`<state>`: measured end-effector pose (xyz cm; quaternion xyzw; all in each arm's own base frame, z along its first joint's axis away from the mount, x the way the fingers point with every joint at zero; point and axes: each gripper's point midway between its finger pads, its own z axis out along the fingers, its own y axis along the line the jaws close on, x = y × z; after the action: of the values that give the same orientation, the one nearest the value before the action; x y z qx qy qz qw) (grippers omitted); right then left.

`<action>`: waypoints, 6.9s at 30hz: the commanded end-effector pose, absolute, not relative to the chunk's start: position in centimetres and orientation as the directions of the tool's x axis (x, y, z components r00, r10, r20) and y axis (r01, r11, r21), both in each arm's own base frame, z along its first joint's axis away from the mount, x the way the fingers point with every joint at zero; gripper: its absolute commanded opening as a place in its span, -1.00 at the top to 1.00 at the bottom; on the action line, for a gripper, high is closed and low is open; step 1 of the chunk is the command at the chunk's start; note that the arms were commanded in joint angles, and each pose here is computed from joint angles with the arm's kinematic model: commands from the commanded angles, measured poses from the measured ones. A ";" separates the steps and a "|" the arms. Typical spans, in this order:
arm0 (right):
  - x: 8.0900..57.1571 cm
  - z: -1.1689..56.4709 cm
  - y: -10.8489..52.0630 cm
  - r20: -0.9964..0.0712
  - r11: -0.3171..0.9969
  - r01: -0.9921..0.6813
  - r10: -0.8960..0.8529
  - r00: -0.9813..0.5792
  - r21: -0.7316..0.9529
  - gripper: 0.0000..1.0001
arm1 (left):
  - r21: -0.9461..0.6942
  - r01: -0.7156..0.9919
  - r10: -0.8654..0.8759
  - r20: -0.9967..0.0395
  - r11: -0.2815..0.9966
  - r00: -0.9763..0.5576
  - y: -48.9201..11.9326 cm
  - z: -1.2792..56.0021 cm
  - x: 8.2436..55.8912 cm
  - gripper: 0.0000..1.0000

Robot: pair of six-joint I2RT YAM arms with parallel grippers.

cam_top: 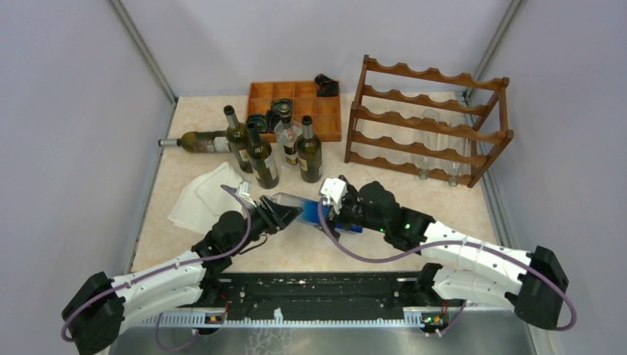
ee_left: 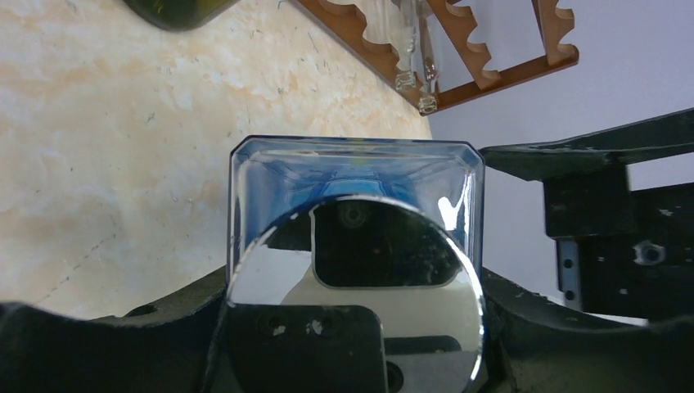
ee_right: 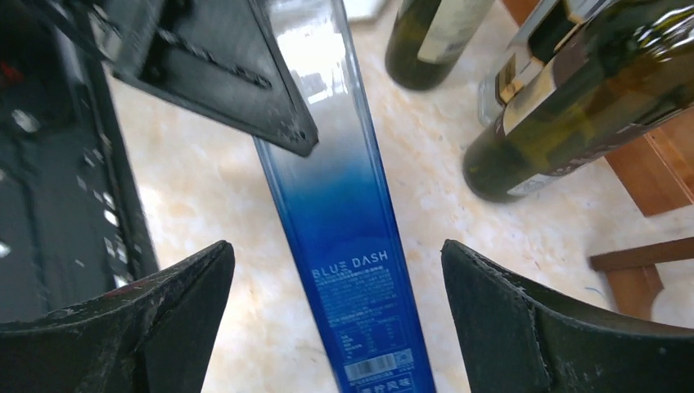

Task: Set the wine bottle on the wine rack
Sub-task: Pick up the wine bottle from the center of the board.

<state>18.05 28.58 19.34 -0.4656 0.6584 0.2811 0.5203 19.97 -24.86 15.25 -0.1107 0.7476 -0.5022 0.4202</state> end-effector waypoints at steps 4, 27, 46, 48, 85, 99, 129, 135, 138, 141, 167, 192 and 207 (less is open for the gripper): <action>19.6 15.4 26.8 -0.792 0.319 -0.880 -0.602 0.099 -0.352 -0.92 | -0.897 0.364 -0.681 -0.431 0.251 -0.592 -24.9 20.1 19.0 1.00; 18.9 9.2 28.2 -0.693 0.131 -0.935 -0.707 0.145 -0.329 -0.56 | -0.902 0.378 -0.641 -0.418 0.209 -0.644 -25.1 18.2 17.4 1.00; 17.5 13.1 23.8 -0.607 0.077 -0.916 -0.770 0.197 -0.394 1.00 | -0.750 0.503 -0.401 -0.657 0.430 -0.638 -25.0 14.8 15.6 -0.97; 17.1 13.7 22.9 -0.588 0.040 -0.906 -0.773 0.239 -0.421 1.00 | -0.704 0.551 -0.342 -0.705 0.449 -0.622 -24.7 14.8 15.0 -0.97; 14.4 14.9 19.9 -0.419 -0.266 -0.798 -0.737 0.530 -0.541 1.00 | -0.828 0.558 0.279 -0.524 0.053 -0.805 -34.2 18.7 10.4 -0.94; 14.4 15.2 20.6 -0.421 -0.277 -0.779 -0.715 0.558 -0.562 1.00 | -0.857 0.505 0.428 -0.420 0.105 -0.800 -36.3 13.4 8.2 -0.59; 13.6 15.8 21.4 -0.448 -0.274 -0.753 -0.665 0.597 -0.598 0.98 | -0.879 0.474 0.551 -0.370 0.052 -0.748 -36.5 10.9 6.3 0.43; 14.1 16.5 21.4 -0.484 -0.181 -0.758 -0.671 0.561 -0.627 0.28 | -0.889 0.456 0.490 -0.386 0.027 -0.781 -36.4 12.4 6.2 1.00; 14.5 16.9 21.2 -0.502 -0.129 -0.756 -0.674 0.541 -0.641 -0.91 | -0.887 0.460 0.442 -0.399 0.034 -0.803 -36.2 12.9 6.3 1.00; 14.4 16.9 21.1 -0.512 -0.118 -0.764 -0.676 0.530 -0.634 -0.97 | -0.890 0.454 0.393 -0.406 0.036 -0.825 -36.0 13.3 6.6 1.00; 15.2 26.5 21.6 -0.991 0.649 -0.760 -0.077 -0.113 0.036 -0.97 | -0.885 0.464 -0.103 -0.466 0.044 -0.879 -33.8 15.8 10.3 1.00; 18.0 18.8 19.9 -0.509 0.446 -0.246 0.756 -0.411 0.861 -0.86 | -0.920 0.382 -0.615 -0.253 -0.087 -0.747 -30.9 21.9 15.9 1.00; 18.8 15.8 21.8 -0.433 0.378 -0.210 0.793 -0.429 0.901 -0.84 | -0.912 0.343 -0.609 -0.144 -0.224 -0.780 -33.7 23.6 15.6 1.00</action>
<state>18.50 21.24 12.94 0.1834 0.7183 0.4598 0.4888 15.82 -33.30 9.87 -0.1368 0.7359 -0.6105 0.2588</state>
